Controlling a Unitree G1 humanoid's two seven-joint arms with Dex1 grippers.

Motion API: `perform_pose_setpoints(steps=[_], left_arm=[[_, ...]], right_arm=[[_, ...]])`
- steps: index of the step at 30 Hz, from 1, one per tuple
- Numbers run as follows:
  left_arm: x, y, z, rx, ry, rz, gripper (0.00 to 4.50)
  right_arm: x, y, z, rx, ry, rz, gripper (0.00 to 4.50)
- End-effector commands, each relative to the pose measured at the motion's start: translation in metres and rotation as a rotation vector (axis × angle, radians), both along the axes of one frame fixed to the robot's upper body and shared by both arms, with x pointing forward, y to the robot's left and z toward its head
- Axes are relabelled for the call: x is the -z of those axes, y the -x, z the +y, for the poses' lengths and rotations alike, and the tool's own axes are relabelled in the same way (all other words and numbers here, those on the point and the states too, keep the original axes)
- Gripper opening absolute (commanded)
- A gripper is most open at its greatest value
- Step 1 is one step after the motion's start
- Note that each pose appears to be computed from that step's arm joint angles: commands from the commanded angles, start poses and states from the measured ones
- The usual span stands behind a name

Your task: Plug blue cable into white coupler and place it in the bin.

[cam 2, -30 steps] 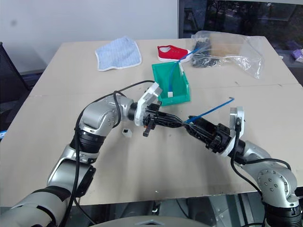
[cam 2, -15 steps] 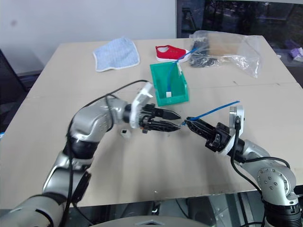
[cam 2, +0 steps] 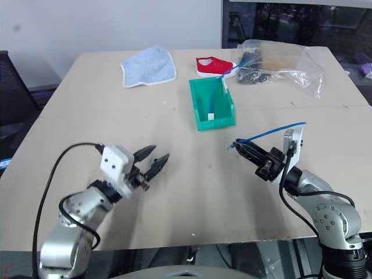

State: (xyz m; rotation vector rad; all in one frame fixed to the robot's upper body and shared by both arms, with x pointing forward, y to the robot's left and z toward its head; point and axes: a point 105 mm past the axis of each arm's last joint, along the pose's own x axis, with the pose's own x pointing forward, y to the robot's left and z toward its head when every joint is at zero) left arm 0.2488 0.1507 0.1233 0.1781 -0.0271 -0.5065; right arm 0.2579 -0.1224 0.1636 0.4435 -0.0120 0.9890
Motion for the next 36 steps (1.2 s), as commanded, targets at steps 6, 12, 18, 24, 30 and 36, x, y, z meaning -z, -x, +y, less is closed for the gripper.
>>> perform_pose_setpoints(steps=[6, 12, 18, 24, 30, 36], left_arm=[[0.012, -0.006, 0.006, -0.173, 0.002, -0.050, 2.50], [0.033, -0.007, -0.002, -0.151, 0.049, 0.036, 2.50], [0.038, -0.009, -0.001, -0.141, -0.008, 0.034, 2.50], [0.043, -0.010, -0.003, -0.143, -0.015, 0.039, 2.50], [0.045, -0.011, -0.003, -0.140, -0.034, 0.031, 0.52], [0.038, -0.030, -0.016, 0.013, -0.021, 0.002, 0.52]], right_arm=[[-0.006, -0.001, 0.000, -0.030, 0.034, -0.037, 0.00], [-0.007, -0.002, 0.001, -0.023, 0.035, -0.041, 0.00], [-0.007, -0.002, 0.000, -0.013, 0.041, -0.041, 0.00], [-0.005, -0.001, -0.002, -0.005, 0.052, -0.038, 0.00], [-0.005, -0.001, -0.002, 0.003, 0.063, -0.040, 0.00], [-0.003, -0.005, 0.010, -0.036, 0.158, -0.101, 0.00]])
